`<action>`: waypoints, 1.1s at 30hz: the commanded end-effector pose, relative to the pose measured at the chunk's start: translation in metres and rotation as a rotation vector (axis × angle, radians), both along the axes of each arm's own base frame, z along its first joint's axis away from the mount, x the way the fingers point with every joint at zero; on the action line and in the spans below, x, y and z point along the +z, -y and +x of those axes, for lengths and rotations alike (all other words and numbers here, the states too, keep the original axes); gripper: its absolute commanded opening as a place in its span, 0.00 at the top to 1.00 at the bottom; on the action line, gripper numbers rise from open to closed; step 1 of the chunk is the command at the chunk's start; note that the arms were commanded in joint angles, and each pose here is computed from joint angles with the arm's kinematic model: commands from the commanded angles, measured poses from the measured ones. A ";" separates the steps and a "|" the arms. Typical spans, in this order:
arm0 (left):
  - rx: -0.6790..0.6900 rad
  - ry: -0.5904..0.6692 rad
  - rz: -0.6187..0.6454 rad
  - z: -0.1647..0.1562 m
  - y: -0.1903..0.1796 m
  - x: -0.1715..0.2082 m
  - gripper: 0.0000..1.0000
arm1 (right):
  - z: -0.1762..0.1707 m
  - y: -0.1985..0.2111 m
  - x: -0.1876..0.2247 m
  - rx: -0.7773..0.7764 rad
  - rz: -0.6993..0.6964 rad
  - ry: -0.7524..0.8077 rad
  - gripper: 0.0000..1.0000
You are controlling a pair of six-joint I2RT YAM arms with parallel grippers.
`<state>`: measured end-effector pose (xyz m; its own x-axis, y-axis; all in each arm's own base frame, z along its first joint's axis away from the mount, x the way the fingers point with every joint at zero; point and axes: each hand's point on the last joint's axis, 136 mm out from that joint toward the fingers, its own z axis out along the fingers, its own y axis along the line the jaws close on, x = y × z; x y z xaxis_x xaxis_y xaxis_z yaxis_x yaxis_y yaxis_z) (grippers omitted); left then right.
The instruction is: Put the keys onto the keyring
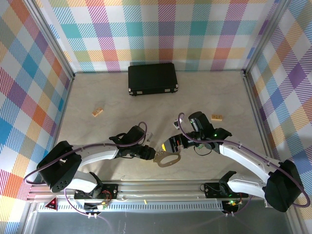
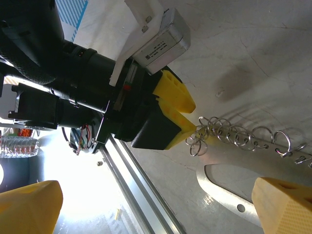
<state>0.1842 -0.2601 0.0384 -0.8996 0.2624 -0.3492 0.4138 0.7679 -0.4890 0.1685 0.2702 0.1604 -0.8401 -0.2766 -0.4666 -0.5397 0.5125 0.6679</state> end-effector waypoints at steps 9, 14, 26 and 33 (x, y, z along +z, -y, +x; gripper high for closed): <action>-0.029 0.015 -0.051 0.000 0.008 -0.003 0.62 | 0.012 -0.010 0.017 0.020 0.033 0.075 0.01; -0.025 0.016 -0.024 0.001 0.004 -0.009 0.62 | 0.012 -0.009 0.021 0.022 0.032 0.087 0.01; -0.045 0.015 -0.036 0.000 0.008 -0.015 0.71 | 0.016 -0.003 0.028 0.015 0.016 0.127 0.01; -0.050 -0.006 -0.032 0.000 0.010 -0.018 0.78 | 0.019 -0.006 0.033 0.019 0.029 0.137 0.01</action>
<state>0.1854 -0.2676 0.0220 -0.8895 0.2834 -0.3584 0.4401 0.7420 -0.5056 0.1832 0.2738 0.1804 -0.7904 -0.2748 -0.5474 -0.6032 0.5049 0.6174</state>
